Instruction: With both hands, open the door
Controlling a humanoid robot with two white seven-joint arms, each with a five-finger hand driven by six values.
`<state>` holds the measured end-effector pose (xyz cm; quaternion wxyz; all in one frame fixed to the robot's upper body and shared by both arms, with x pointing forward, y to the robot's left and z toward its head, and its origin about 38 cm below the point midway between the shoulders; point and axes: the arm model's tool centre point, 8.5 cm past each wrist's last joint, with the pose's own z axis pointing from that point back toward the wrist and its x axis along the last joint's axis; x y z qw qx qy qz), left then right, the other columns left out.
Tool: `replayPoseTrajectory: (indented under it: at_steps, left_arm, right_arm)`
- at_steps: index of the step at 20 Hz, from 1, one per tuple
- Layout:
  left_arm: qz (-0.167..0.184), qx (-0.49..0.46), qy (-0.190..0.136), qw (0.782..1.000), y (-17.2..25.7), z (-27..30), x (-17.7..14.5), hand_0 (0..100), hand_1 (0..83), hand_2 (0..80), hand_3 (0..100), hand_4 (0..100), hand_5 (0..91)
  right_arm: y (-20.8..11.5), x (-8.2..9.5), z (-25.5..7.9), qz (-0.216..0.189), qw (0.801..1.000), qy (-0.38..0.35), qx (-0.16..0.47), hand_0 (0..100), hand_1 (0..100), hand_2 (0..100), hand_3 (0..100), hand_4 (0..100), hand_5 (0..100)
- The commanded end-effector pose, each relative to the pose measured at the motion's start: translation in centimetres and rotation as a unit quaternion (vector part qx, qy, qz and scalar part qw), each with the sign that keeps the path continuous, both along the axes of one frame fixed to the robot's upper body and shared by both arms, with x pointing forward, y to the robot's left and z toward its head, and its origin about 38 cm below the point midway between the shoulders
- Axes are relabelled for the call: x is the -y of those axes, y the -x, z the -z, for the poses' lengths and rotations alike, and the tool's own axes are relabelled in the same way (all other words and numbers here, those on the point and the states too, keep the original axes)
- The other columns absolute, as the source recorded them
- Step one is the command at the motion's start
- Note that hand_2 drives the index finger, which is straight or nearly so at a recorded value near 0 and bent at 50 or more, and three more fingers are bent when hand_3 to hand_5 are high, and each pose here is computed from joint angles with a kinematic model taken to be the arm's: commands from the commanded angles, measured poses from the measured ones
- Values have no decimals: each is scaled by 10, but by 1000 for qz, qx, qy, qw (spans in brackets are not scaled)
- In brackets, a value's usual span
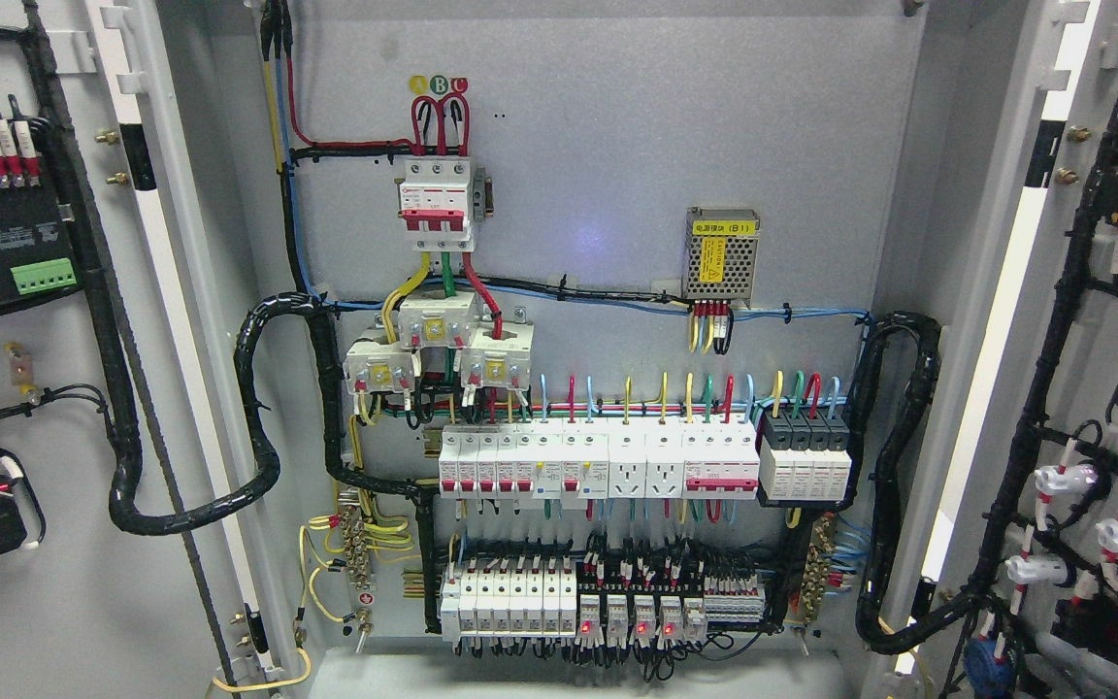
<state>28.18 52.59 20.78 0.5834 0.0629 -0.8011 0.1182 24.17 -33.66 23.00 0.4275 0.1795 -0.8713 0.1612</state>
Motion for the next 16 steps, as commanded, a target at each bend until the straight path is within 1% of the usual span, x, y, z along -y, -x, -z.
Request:
replayPoseTrajectory:
  at_steps: [1,4,9,16]
  left_arm:
    - [-29,-22,11,999,2,14,-21,0,0,0,0,0,0]
    - [-39,-18,15,999,-2,13,-29,0,0,0,0,0,0]
    - [-45,-14,22,999,-12,12,-34,0,0,0,0,0,0]
    - [-32,-17,27,999,-35,13,-26,0,0,0,0,0,0]
  right_arm:
    - [0,0,1,1,1000,-1,0,0,0,0,0,0,0]
    - [0,0,1,1,1000,-1,0,0,0,0,0,0,0]
    - [0,0,1,1,1000,-1,0,0,0,0,0,0,0]
    - [0,1,0,2,1000,0,0,0,0,0,0,0,0]
